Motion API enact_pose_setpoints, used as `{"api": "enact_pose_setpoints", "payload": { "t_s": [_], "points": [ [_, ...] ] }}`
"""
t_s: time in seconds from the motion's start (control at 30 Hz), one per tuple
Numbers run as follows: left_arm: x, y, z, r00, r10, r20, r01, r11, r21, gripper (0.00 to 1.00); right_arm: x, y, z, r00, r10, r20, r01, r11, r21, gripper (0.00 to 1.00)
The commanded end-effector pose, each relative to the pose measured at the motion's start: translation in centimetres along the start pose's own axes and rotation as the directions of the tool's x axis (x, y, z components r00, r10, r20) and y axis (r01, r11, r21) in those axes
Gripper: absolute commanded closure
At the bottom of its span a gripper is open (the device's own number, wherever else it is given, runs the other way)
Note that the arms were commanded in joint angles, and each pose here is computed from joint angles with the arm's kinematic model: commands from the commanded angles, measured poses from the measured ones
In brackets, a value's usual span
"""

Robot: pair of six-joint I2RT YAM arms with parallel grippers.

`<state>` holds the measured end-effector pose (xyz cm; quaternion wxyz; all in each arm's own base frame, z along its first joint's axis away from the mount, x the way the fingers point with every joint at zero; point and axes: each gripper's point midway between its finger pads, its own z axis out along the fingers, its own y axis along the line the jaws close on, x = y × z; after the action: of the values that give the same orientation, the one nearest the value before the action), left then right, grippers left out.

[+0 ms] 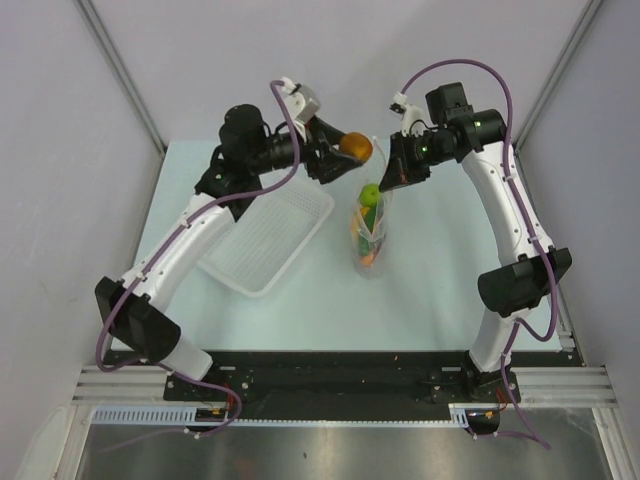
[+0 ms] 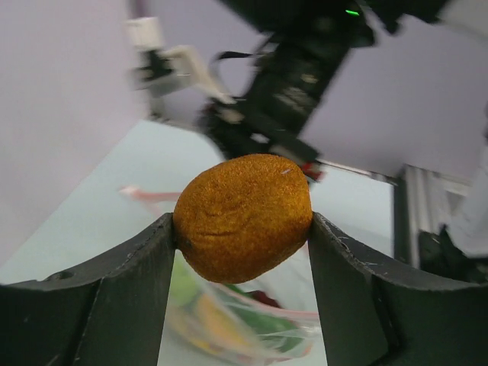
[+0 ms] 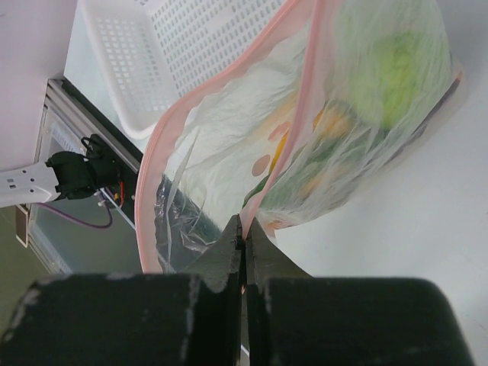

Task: Place the food in the zip-top bag and seal the zipper
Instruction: Place the fake fruit in the zipper food storage bag.

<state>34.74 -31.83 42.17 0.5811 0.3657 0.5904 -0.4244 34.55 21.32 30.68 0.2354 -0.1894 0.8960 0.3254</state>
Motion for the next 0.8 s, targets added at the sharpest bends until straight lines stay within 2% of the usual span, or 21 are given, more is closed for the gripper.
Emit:
{"api": "enact_pose_setpoints", "payload": {
  "t_s": [0.0,0.07,0.1,0.17,0.3,0.43,0.47,0.57,0.63,0.77],
  "points": [
    [2.3,-5.4,1.2,0.998,0.051,-0.034,-0.038,0.945,0.324,0.35,-1.0,1.3,-1.1,0.998,-0.033,0.057,0.034,0.999,-0.017,1.0],
    [3.6,-6.0,1.6,0.994,0.101,-0.041,-0.077,0.918,0.388,0.34,-0.9,1.4,-1.1,0.998,-0.038,0.056,0.039,0.999,-0.019,1.0],
    [4.8,-6.0,1.9,0.992,0.091,-0.086,-0.048,0.912,0.408,0.34,-0.9,1.5,-1.2,0.997,-0.043,0.059,0.044,0.999,-0.017,1.0],
    [6.1,-5.7,2.6,0.984,0.142,-0.109,-0.084,0.904,0.42,0.34,-0.8,1.4,-1.3,0.997,-0.047,0.06,0.048,0.999,-0.005,1.0],
    [8.1,-4.6,3.1,0.972,0.16,-0.173,-0.081,0.916,0.393,0.31,-0.7,1.5,-1.7,0.997,-0.05,0.064,0.05,0.999,0.004,1.0],
    [8.7,-2.6,3.6,0.952,0.203,-0.231,-0.128,0.945,0.301,0.13,-0.4,1.7,-2.0,0.997,-0.053,0.064,0.053,0.999,0.001,1.0],
    [8.3,-2.5,3.4,0.95,0.212,-0.23,-0.141,0.946,0.291,0.02,-0.4,1.6,-1.9,0.997,-0.052,0.062,0.052,0.999,0.005,1.0],
    [6.7,-2.9,2.5,0.952,0.226,-0.205,-0.166,0.947,0.277,0.0,-0.2,1.4,-2.0,0.997,-0.053,0.06,0.052,0.999,0.018,1.0],
    [5.6,-3.0,2.2,0.961,0.204,-0.185,-0.155,0.955,0.252,0.0,-0.2,1.3,-2.1,0.997,-0.046,0.063,0.045,0.999,0.025,1.0],
    [3.1,-0.8,1.9,0.987,-0.014,-0.162,0.025,0.997,0.071,0.01,-0.8,1.1,-2.6,0.995,-0.003,0.101,-0.002,0.998,0.055,1.0]
  ]
}}
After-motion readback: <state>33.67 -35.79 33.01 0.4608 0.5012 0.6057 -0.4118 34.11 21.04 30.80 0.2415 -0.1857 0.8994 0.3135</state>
